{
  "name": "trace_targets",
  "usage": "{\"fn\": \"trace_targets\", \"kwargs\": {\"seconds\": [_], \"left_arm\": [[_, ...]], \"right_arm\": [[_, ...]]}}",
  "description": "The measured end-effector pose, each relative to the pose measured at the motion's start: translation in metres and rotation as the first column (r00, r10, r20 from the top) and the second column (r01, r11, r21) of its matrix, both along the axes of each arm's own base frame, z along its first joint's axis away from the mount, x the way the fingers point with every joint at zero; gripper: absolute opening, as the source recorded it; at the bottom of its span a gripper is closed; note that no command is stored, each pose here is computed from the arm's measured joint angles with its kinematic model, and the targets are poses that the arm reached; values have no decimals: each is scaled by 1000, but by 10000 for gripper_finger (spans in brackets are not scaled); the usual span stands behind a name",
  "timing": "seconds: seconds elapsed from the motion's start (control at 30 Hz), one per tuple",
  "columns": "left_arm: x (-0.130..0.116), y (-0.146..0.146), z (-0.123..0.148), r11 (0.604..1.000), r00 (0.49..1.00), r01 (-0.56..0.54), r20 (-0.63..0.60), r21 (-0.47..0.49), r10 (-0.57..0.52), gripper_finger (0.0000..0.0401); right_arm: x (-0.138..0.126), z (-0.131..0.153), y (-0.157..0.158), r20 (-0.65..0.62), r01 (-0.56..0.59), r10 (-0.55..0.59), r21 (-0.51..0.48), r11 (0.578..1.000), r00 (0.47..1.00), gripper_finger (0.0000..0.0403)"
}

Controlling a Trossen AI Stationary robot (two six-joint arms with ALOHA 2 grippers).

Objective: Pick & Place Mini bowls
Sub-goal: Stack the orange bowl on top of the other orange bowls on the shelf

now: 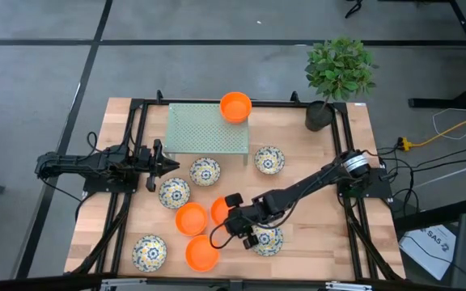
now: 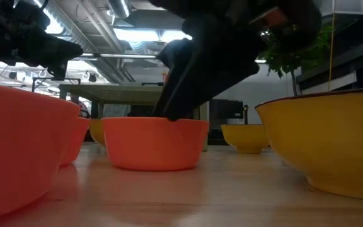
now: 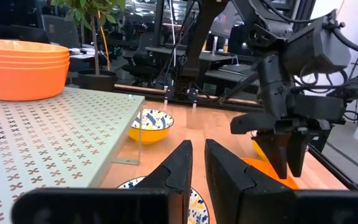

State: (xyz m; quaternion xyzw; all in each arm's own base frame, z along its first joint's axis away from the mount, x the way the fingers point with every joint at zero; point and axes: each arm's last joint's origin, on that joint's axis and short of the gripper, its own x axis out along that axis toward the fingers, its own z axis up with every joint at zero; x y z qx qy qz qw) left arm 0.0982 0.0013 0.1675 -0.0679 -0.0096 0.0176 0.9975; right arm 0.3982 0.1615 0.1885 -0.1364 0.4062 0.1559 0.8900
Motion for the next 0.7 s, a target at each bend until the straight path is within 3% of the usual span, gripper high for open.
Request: {"fn": "trace_targets", "kwargs": {"seconds": [0.43,0.7], "left_arm": [[0,0,0,1000,1000,0,-2,0,0,38],[0,0,0,1000,1000,0,2,0,0,38]], "right_arm": [[15,-17,6,-46,0,-1,-22,1000,999,153],[14,-16,6,-83,-7,4,-32,999,997,84]]}}
